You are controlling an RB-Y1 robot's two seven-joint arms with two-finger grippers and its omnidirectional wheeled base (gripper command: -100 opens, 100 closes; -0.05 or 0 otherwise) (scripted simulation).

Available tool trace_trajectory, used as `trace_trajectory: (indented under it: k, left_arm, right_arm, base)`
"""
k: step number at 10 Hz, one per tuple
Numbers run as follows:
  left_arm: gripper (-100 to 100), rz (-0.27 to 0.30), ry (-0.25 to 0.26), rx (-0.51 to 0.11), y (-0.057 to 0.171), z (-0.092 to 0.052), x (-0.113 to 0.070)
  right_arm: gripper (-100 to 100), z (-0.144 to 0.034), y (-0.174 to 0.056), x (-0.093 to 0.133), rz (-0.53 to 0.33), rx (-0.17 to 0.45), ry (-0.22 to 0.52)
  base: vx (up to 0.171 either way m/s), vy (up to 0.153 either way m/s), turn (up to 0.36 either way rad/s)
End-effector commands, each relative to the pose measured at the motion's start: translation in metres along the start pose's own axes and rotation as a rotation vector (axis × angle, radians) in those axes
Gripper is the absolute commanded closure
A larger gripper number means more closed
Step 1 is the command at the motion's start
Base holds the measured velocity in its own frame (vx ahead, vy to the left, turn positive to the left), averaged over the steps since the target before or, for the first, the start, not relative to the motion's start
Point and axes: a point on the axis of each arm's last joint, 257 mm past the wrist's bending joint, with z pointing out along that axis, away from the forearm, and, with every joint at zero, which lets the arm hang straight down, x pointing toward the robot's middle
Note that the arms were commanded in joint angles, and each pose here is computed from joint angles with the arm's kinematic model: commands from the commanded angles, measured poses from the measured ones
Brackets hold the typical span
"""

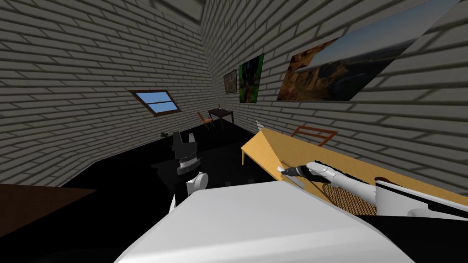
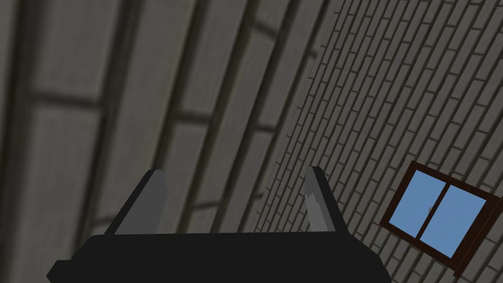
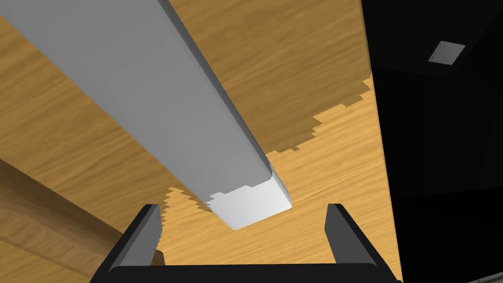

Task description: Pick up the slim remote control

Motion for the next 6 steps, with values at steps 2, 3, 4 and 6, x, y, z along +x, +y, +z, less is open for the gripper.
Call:
trace_trajectory:
  k: [2,3,4,6]
  left_arm:
    - [0,0.000,0.000,0.000,0.000,0.000,0.000]
    - [0,0.000,0.000,0.000,0.000,0.000,0.000]
    - [0,0.000,0.000,0.000,0.000,0.000,0.000]
    - [0,0.000,0.000,0.000,0.000,0.000,0.000]
  right_arm:
    - [-100,-0.007,-0.022,0.031,-0.047,0.045,0.105]
    - [-100,-0.007,-0.023,0.033,-0.054,0.047,0.111]
    - [-100,-0.009,-0.030,0.045,-0.076,0.061,0.154]
    - [-100,-0.013,-0.039,0.066,-0.115,0.077,0.229]
  base:
    - [-0.043,-0.001,0.227]
    - [-0.039,-0.007,0.132]
    - [-0.031,-0.007,0.145]
    - [-0.048,-0.004,0.236]
